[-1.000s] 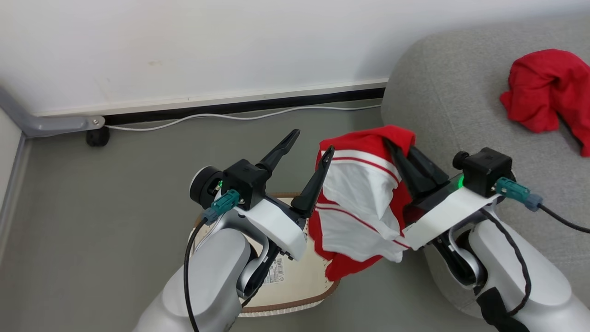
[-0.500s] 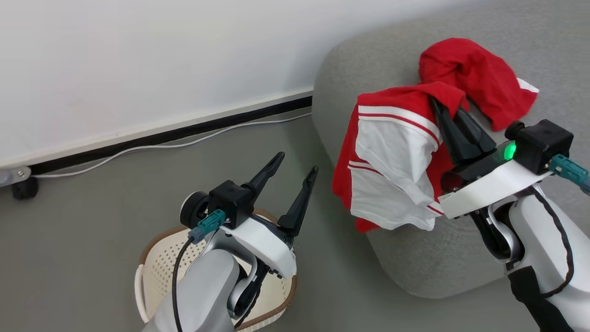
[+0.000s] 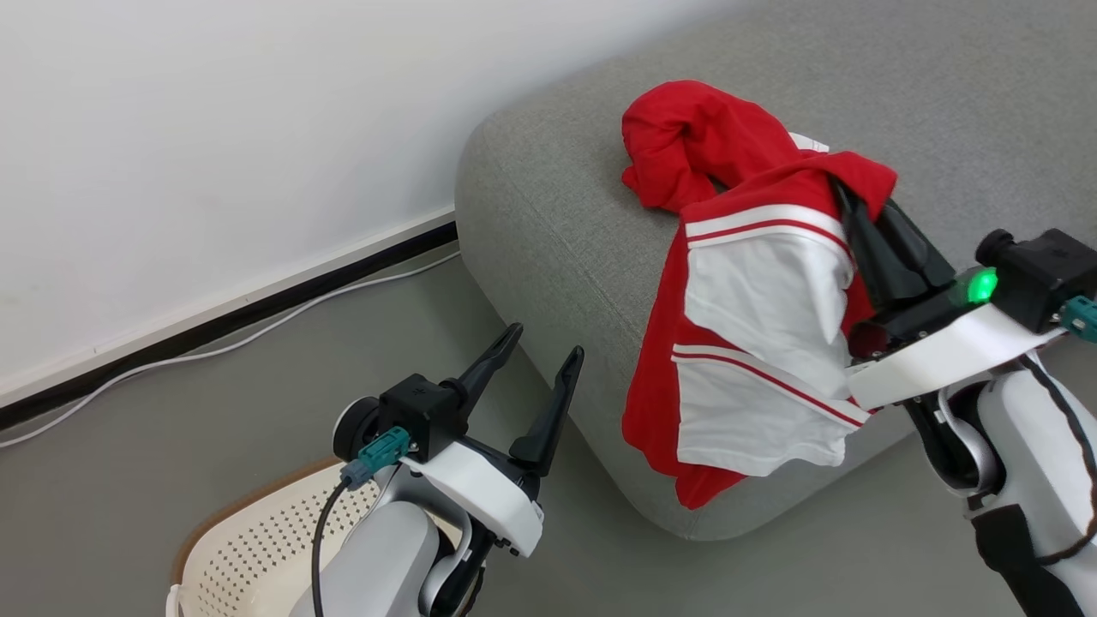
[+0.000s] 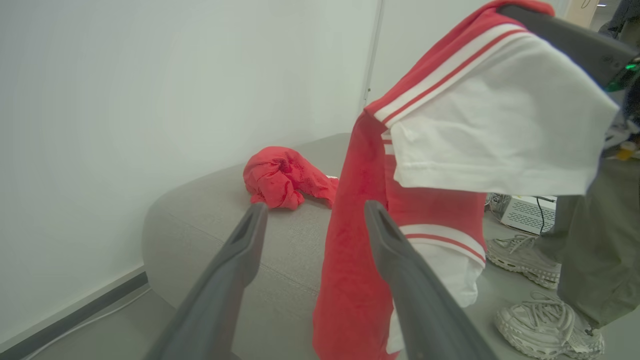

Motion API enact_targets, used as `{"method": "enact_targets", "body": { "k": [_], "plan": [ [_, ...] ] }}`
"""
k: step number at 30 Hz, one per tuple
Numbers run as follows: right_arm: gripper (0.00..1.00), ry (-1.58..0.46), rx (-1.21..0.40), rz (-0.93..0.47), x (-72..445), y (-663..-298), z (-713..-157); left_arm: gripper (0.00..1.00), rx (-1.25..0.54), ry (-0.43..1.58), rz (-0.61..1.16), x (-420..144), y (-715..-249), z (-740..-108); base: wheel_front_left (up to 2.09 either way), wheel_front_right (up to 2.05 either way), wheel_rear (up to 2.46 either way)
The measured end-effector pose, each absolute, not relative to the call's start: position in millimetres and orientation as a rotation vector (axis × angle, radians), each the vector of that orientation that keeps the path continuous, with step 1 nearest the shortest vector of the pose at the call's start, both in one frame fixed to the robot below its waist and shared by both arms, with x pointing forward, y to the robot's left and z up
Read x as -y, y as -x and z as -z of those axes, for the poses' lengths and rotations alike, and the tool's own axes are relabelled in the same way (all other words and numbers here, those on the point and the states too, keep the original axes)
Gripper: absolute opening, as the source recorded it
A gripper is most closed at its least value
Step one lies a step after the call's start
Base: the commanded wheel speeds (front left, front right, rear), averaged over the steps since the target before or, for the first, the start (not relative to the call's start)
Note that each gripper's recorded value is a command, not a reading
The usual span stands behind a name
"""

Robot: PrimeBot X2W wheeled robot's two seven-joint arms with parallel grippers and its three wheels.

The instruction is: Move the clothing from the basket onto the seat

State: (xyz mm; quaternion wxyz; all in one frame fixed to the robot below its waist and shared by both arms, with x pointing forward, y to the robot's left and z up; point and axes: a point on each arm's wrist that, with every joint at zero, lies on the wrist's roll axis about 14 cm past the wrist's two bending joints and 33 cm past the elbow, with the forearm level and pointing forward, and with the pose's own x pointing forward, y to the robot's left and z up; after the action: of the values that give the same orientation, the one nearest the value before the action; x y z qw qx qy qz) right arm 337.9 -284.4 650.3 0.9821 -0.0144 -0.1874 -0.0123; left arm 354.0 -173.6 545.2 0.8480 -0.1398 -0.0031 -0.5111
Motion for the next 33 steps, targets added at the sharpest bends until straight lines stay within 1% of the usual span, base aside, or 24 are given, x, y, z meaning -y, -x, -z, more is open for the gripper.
{"method": "enact_targets", "body": {
  "k": [6, 11, 14, 21, 26, 32, 33],
  "plan": [
    [0.00, 0.041, 0.394, 0.098, 306.8, -322.9, -652.0, 1.00, -0.015, 0.304, 1.112, 180.4, -349.1, -538.8, 0.00, 0.00, 0.00],
    [0.00, 0.111, 0.427, 0.150, 324.4, -316.2, -667.3, 1.00, -0.035, 0.302, 1.124, 181.2, -345.3, -530.8, 0.00, 0.00, 0.00],
    [0.00, 0.163, 0.439, 0.187, 341.8, -319.1, -680.9, 1.00, -0.050, 0.301, 1.129, 182.1, -345.4, -523.8, 0.00, 0.00, 0.00],
    [0.00, 0.317, 0.483, 0.221, 366.0, -349.2, -730.6, 1.00, -0.102, 0.307, 1.118, 178.9, -352.8, -500.0, 0.00, 0.00, 0.00],
    [0.00, 0.377, 0.491, 0.233, 376.5, -381.2, -751.0, 1.00, -0.153, 0.310, 1.097, 168.4, -362.1, -476.2, 0.00, 0.00, 0.00],
    [0.00, 0.438, 0.498, 0.251, 387.0, -420.3, -769.6, 1.00, -0.160, 0.294, 1.089, 160.1, -379.6, -461.6, 0.00, 0.00, 0.00],
    [0.00, 0.438, 0.498, 0.251, 387.0, -420.3, -769.6, 1.00, -0.160, 0.294, 1.089, 160.1, -379.6, -461.6, 0.00, 0.00, 0.00]
  ]
}}
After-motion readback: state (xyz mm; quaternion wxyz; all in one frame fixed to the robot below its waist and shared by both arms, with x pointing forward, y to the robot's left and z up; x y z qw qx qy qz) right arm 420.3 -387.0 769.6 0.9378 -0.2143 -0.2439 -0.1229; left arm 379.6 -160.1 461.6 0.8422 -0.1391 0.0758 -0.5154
